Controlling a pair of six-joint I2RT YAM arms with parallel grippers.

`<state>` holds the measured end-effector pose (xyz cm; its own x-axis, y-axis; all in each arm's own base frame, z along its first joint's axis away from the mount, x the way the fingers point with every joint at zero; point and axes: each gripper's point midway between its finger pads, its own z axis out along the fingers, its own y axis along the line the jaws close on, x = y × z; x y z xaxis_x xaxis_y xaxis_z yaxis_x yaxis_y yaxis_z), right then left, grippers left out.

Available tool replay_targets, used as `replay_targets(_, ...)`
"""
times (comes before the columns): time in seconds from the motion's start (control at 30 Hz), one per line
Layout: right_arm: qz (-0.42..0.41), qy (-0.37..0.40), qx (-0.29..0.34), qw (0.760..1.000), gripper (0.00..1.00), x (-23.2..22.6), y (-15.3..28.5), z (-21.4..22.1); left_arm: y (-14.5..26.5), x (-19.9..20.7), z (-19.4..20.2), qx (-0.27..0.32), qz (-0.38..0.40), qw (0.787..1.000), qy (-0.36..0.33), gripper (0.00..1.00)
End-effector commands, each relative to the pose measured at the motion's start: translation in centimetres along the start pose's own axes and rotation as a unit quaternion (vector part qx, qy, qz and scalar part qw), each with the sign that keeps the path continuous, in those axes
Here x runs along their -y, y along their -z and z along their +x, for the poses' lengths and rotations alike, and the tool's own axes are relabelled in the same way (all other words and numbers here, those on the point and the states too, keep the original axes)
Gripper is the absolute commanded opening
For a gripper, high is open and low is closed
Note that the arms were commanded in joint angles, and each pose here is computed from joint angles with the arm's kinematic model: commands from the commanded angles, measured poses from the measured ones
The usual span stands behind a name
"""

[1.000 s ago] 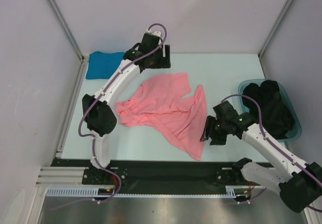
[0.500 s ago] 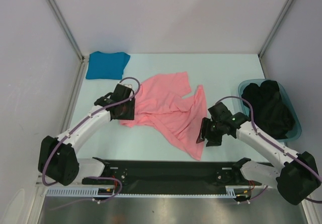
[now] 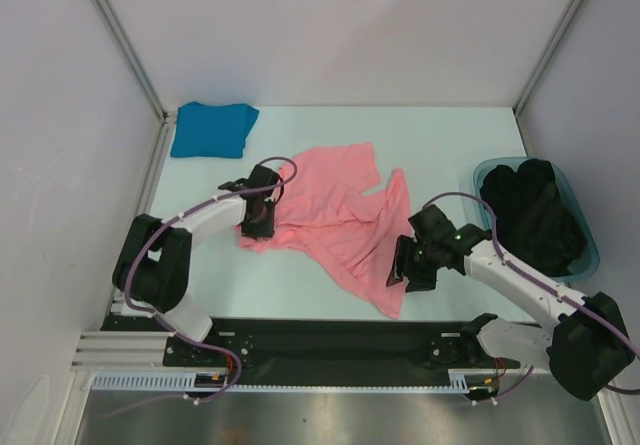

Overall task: Fold and stack the t-shirts
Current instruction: Flatten the tshirt out

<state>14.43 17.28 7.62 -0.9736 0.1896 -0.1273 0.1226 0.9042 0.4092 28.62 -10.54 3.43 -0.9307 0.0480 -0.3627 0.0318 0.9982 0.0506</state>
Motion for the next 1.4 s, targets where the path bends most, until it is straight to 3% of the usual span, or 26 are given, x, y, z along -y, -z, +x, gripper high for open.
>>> replay_targets(0.0, 0.006, 0.004, -0.006, 1.0, 0.57, -0.1, -0.9, 0.1, 0.0, 0.1, -3.0, 0.03, -0.006, 0.999, 0.019, 0.37)
replay_targets(0.3, 0.034, 0.016, -0.021, 0.999, 0.57, 0.7, -1.9, 1.3, 0.7, -0.5, -1.6, 0.018, 0.0, 1.0, 0.026, 0.22)
replay_targets(0.4, 0.042, 0.011, -0.031, 0.999, 0.57, 1.3, -2.2, 2.0, 1.4, -0.6, -0.8, 0.02, 0.006, 0.999, 0.031, 0.12)
replay_targets(0.43, 0.043, 0.013, -0.038, 0.998, 0.57, 1.5, -2.4, 2.5, 2.7, -1.2, -1.0, 0.036, 0.001, 0.999, 0.033, 0.0)
replay_targets(0.63, 0.049, 0.01, -0.044, 0.998, 0.56, 2.0, -2.8, 3.5, 5.9, -2.8, -1.4, 0.065, -0.016, 0.997, 0.041, 0.0)
replay_targets(0.83, 0.062, 0.008, -0.014, 0.998, 0.54, 1.8, -2.1, 2.2, 11.2, -6.2, -0.5, 0.118, -0.044, 0.987, 0.1, 0.0)
replay_targets(0.93, 0.059, 0.007, 0.004, 0.998, 0.52, 1.0, -1.5, 0.8, 14.6, -7.8, 0.4, 0.168, -0.048, 0.975, 0.138, 0.0)
replay_targets(1.2, 0.095, 0.002, -0.031, 0.995, 0.5, 1.4, -3.0, 0.5, 19.8, -11.0, 2.5, 0.229, -0.077, 0.948, 0.208, 0.0)
replay_targets(1.37, 0.104, 0.008, -0.04, 0.994, 0.5, 1.8, -3.3, 0.6, 24.2, -11.1, 3.4, 0.301, -0.011, 0.92, 0.25, 0.0)
